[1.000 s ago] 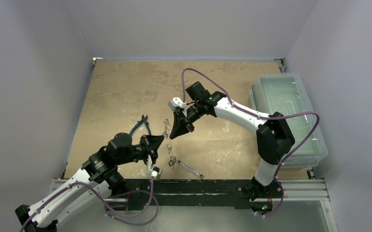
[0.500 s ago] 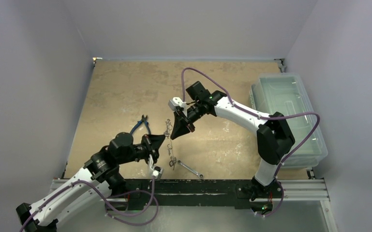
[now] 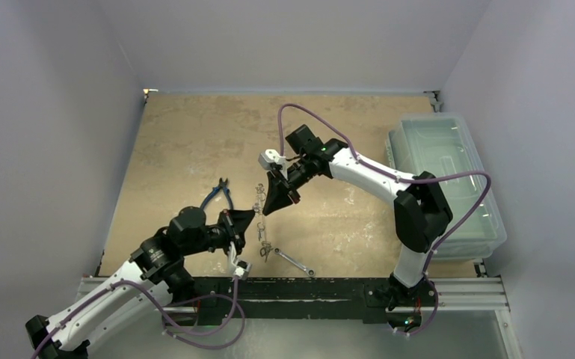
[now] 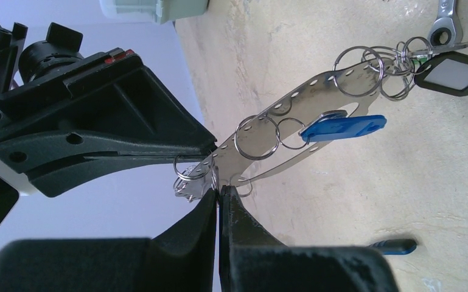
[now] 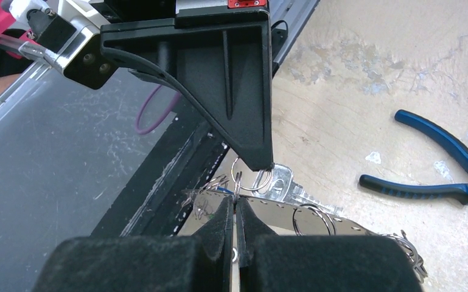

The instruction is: Remove the keys from the keyring

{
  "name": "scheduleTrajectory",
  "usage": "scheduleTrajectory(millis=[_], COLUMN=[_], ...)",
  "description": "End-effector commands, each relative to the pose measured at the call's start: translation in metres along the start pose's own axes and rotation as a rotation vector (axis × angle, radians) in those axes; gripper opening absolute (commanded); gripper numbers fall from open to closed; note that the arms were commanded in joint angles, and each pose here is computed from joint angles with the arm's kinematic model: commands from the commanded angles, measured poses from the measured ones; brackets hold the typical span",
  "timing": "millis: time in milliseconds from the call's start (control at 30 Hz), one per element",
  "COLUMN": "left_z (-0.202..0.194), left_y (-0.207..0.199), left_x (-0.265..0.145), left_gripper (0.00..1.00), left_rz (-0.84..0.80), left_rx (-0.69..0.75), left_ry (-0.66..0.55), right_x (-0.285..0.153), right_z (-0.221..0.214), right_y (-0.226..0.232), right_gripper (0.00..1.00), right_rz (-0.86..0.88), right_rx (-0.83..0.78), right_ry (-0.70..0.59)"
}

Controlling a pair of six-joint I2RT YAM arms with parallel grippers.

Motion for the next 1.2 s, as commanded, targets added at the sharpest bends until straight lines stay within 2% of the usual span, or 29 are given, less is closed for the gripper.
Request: scheduleTrajectory(millis=[0,200,333,1167], left_z=[-0.002,-0.009,-0.009,-0.019], left_y=[-0.018,-0.007,-0.006,0.022], left_x=[0.003,0.005,0.004,-0.011], left_gripper=[0.00,0.00,0.00,0.00], left_rz=[-0.068,-0.053,-0.056,0.042], left_rx=[-0.055,-0.181,-0.210,-0.218], left_ry=[0.014,0.054,0.059,0.139], right_x=[-0.003,-0.003,-0.002,0.010], right_z=[0.025,0.020,0.017,-0.006], right_y=[0.014,0.021,0.025,0.027], right_gripper=[0.00,0.00,0.00,0.00], right_rz=[0.054,0.068,0.074,0.085], right_rx=[-0.061,-0.092,-0.101,-0.076], right_ry=[-0.049,-0.033,-0.020,0.047])
Point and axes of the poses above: each gripper's point midway between its finger pads, its own x axis out along the fingers, its own y axis along the line the jaws close on, z = x × y, the point moved 5 cm from there along -x, back along the fingers, and after that the axes turned 10 degrees about x, right-handed, at the moved point
